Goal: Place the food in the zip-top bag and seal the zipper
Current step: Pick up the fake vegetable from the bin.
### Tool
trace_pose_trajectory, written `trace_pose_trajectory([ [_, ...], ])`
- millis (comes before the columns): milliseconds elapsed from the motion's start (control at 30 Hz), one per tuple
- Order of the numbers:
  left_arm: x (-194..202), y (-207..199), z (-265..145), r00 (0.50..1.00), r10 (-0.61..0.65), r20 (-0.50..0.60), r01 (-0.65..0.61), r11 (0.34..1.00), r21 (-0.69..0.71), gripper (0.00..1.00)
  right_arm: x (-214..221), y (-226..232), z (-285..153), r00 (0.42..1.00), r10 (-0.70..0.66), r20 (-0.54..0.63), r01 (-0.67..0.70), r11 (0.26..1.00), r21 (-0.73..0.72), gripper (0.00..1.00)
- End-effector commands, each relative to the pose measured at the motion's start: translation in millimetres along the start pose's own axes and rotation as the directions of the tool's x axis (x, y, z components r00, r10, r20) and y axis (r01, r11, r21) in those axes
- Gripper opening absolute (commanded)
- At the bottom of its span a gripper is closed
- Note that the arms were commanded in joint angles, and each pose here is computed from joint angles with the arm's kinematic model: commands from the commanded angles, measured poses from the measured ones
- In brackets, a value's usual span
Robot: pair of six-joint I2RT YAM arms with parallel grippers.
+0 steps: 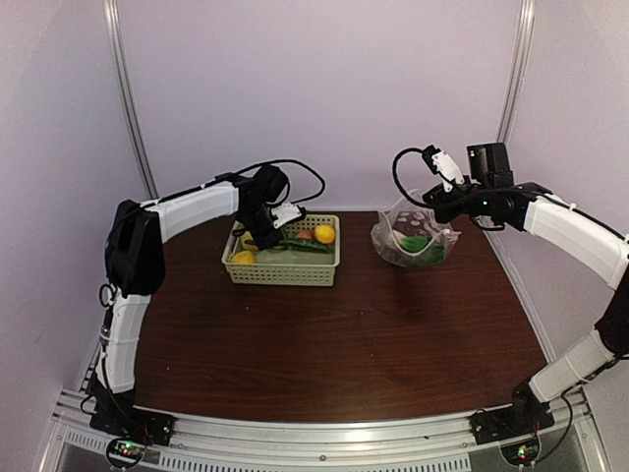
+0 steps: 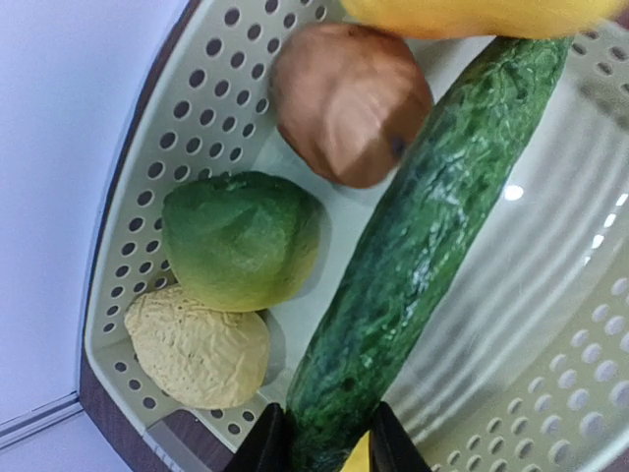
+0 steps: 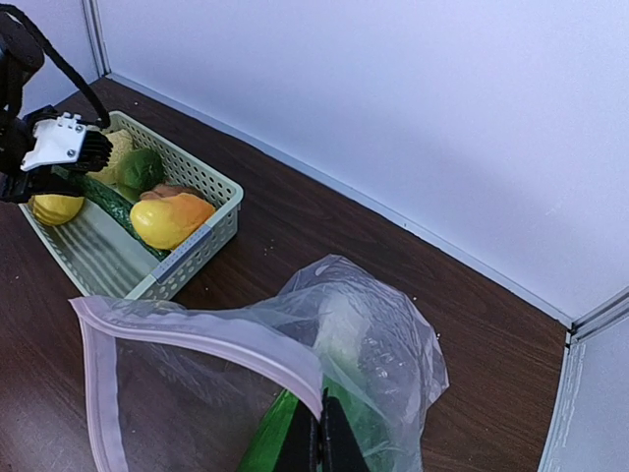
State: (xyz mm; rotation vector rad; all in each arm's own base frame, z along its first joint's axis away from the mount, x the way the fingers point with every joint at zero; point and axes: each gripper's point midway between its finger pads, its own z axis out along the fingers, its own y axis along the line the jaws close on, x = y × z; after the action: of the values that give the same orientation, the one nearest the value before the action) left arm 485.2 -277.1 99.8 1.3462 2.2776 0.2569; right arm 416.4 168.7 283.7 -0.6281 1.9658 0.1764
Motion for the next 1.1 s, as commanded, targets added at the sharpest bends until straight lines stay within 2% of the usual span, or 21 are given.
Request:
trace_pose_trajectory([
  [0, -9, 0, -67, 0.997, -0.04, 0.062, 0.042, 0.999, -0.029, 0.04, -3, -7, -6, 1.0, -0.005, 0.008, 0.005, 1.0, 0.029, 0.0],
  [300, 38, -34, -85, 0.991, -0.06, -0.117, 0.059, 0.998, -0.014, 0.02, -5, -6, -1, 1.0, -0.003, -0.005, 0.003, 1.0, 0.016, 0.0],
  [467, 35, -42, -108, 0.979, -0.173, -0.105, 0.176, 0.984, 0.019, 0.0, -18, -25, -5, 1.0, -0.015, -0.013, 0.016, 0.994, 0.111, 0.0],
  [600, 22, -55, -126, 0.954, -0.294, -0.053, 0.298, 0.947, 0.12, 0.0, -39, -47, -17, 0.997, -0.075, -0.015, 0.076, 0.973, 0.217, 0.0],
  [700, 5, -63, -140, 0.925, -0.381, -0.009, 0.374, 0.903, 0.211, 0.0, -59, -69, -28, 0.992, -0.126, -0.03, 0.129, 0.938, 0.322, 0.0],
  [800, -22, -83, -156, 0.891, -0.452, 0.044, 0.401, 0.828, 0.392, 0.0, -80, -92, -37, 0.988, -0.151, -0.045, 0.155, 0.889, 0.431, 0.0],
  [967, -64, -108, -177, 0.822, -0.563, 0.09, 0.392, 0.672, 0.628, 0.0, -97, -112, -39, 0.991, -0.127, -0.04, 0.129, 0.851, 0.51, 0.0],
  [1067, -80, -118, -187, 0.802, -0.586, 0.112, 0.353, 0.617, 0.703, 0.0, -91, -121, -34, 0.994, -0.092, -0.062, 0.111, 0.826, 0.552, 0.0],
])
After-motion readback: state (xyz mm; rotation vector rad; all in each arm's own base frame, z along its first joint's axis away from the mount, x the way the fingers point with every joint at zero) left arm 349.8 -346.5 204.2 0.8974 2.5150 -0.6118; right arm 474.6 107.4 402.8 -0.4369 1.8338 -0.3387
